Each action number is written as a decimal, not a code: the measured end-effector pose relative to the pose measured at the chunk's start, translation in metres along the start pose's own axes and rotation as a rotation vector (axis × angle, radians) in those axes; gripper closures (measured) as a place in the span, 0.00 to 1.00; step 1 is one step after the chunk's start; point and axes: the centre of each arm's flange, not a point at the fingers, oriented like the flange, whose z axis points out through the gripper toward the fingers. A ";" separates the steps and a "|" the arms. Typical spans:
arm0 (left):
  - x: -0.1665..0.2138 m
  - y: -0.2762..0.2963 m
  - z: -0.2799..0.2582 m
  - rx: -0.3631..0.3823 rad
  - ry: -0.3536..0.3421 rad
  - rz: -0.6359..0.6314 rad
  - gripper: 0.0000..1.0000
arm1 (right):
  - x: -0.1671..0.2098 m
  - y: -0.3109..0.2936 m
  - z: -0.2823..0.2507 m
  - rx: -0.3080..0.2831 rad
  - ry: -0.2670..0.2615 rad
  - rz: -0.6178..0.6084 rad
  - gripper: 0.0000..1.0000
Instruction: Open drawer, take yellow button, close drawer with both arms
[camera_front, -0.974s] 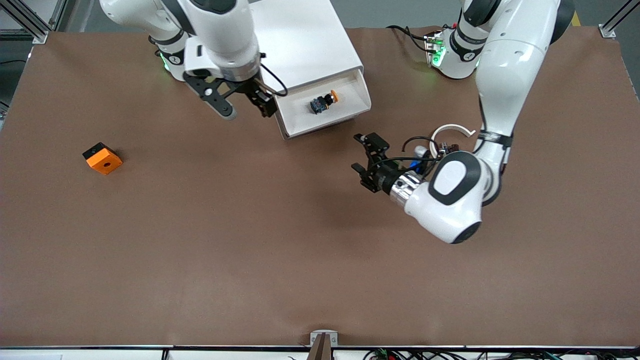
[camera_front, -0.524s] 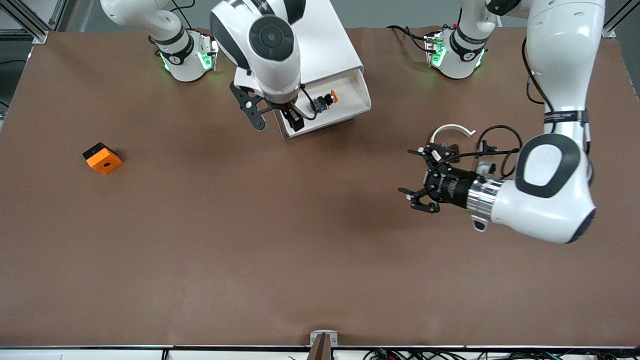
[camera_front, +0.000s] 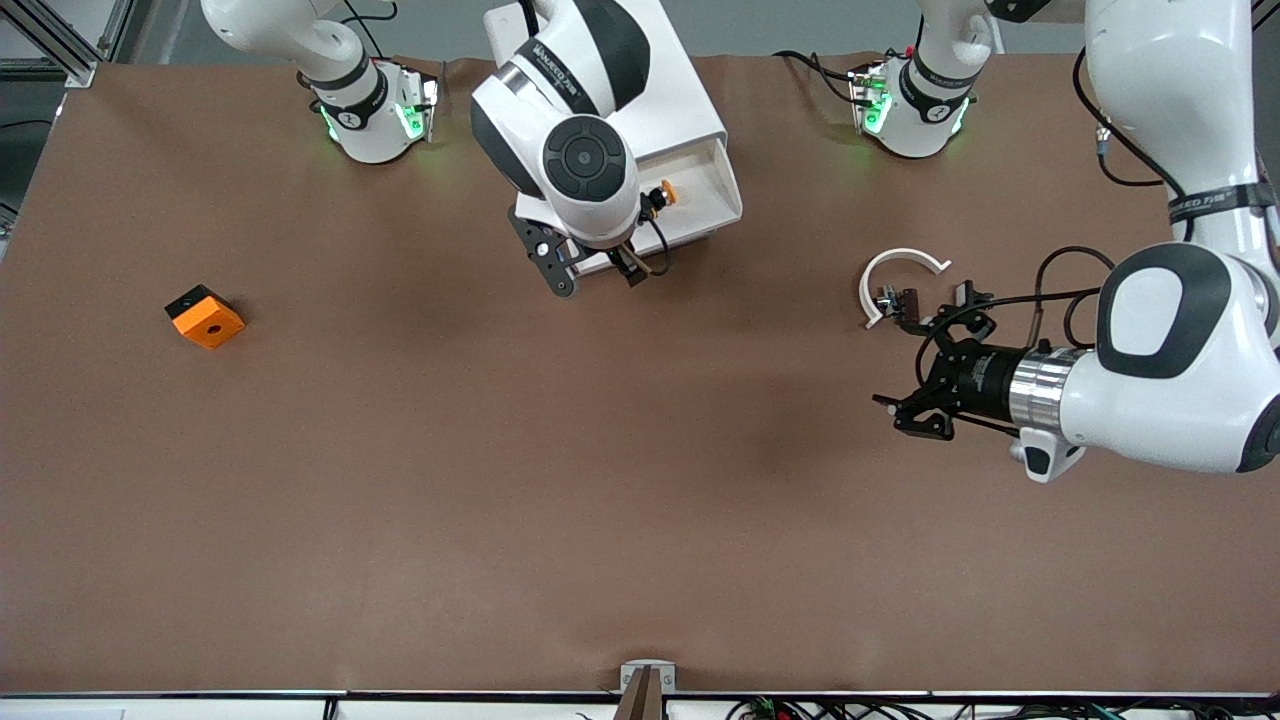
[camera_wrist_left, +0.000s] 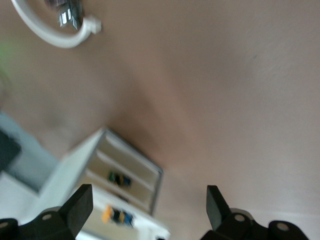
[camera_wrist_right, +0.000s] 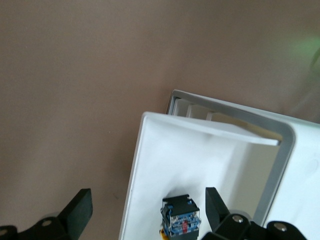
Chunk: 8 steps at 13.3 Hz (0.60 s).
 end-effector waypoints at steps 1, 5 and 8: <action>-0.007 -0.003 -0.004 0.004 0.034 0.041 0.00 | -0.008 0.002 0.002 -0.004 -0.001 -0.011 0.00; -0.039 0.004 0.021 0.090 0.186 0.138 0.00 | -0.046 0.012 0.014 -0.023 0.002 -0.066 0.00; -0.108 0.012 0.065 0.213 0.424 0.266 0.00 | -0.063 0.017 0.023 -0.043 -0.006 -0.091 0.00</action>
